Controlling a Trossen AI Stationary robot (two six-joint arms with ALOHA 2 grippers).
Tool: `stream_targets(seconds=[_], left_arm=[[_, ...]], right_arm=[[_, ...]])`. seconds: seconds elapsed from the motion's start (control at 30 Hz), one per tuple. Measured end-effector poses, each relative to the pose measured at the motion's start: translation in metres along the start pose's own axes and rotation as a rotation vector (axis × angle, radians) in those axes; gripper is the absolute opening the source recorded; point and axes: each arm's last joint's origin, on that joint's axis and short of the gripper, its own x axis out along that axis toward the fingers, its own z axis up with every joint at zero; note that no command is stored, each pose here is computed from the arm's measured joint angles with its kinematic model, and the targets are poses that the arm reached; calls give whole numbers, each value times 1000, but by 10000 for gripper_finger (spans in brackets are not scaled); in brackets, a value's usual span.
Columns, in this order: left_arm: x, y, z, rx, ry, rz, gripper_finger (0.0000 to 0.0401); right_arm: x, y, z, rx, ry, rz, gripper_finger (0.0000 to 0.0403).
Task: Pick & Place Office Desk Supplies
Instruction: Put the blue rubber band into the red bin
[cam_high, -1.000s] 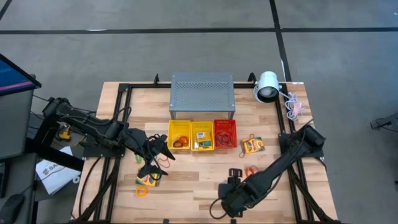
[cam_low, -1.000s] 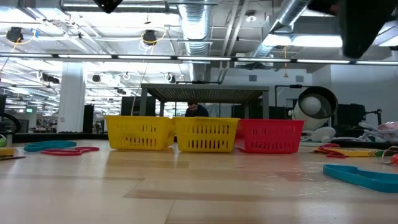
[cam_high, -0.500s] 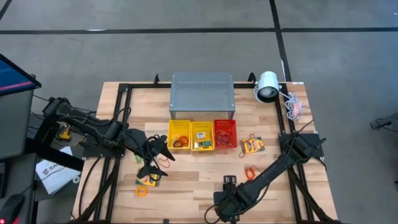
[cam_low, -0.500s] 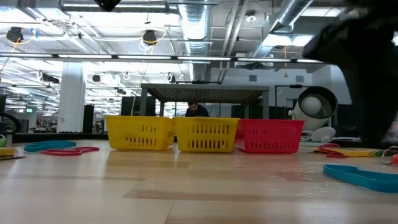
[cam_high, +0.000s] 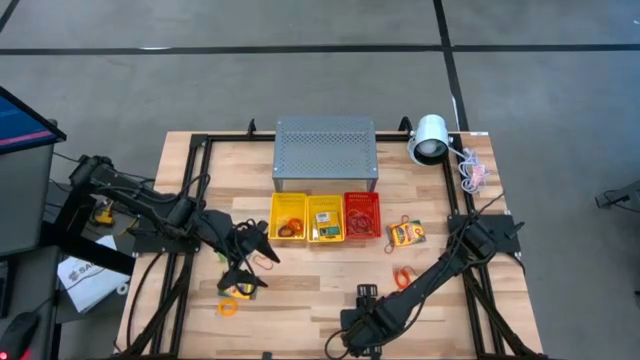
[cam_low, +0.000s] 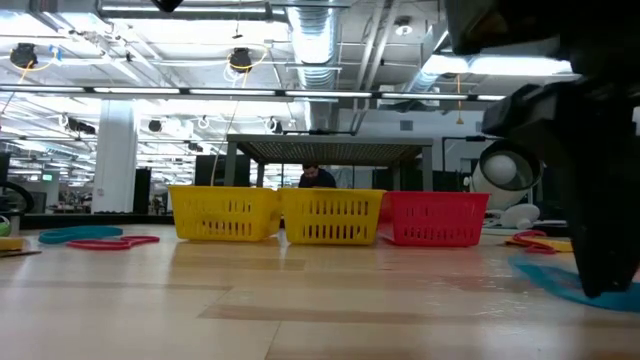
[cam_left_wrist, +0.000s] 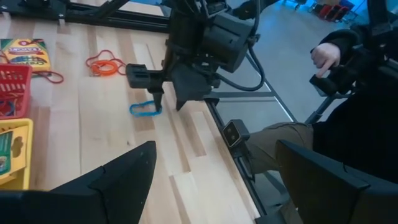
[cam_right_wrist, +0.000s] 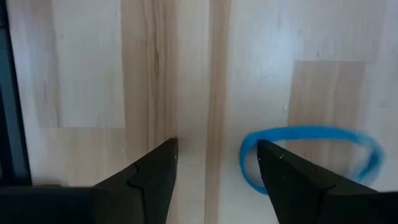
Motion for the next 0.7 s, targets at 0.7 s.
stream_targets(seconds=[0.7], left_arm=[[0,-4,-1,-1,6,-14,323]], right_arm=[[2,-19,7,68,55,-24,56]])
